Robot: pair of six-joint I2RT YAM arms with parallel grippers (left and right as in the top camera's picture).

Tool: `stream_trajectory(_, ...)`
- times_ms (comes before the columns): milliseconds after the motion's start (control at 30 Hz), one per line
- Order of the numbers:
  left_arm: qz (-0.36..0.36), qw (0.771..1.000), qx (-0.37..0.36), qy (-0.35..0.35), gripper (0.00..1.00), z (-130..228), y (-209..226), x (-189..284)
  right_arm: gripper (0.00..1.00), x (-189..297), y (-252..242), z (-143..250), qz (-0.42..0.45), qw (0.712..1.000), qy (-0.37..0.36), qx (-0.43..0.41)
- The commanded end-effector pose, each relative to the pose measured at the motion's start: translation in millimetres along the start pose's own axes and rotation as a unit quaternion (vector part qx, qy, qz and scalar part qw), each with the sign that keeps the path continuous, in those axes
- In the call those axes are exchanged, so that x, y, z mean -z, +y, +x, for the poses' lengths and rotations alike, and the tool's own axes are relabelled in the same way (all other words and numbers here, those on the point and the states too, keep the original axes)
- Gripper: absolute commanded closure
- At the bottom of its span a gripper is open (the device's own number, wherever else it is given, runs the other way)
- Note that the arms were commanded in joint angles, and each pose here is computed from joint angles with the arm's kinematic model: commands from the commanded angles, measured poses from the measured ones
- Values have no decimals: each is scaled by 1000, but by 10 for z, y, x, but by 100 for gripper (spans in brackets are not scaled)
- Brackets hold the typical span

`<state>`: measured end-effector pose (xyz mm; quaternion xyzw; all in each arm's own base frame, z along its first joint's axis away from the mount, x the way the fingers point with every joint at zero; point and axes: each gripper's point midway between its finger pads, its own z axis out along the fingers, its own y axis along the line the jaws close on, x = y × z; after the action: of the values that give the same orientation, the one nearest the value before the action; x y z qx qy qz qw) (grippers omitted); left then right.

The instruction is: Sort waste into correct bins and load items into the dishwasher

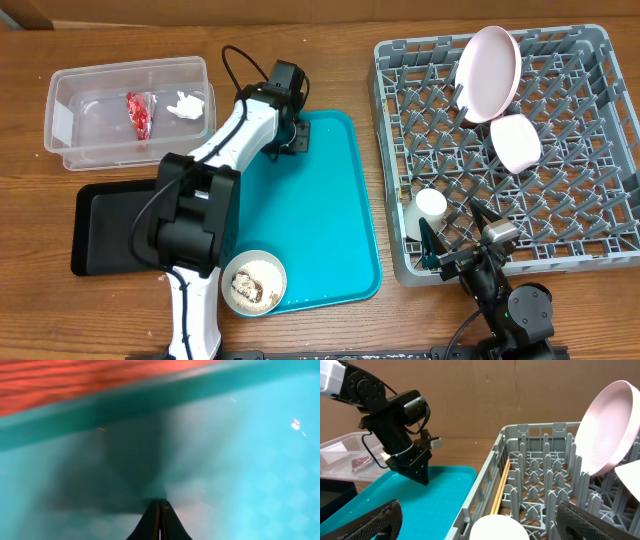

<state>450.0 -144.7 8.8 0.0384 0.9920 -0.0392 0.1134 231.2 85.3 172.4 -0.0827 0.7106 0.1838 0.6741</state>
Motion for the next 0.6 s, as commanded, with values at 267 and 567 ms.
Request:
stream_trajectory(267,-51,994,90,33,96,66,656,-509,0,-1,-23,13,5,1000,-3,-2)
stream_trajectory(567,-18,995,91,-34,96,-276,565,-559,0,-1,-22,13,4,1000,-3,-2)
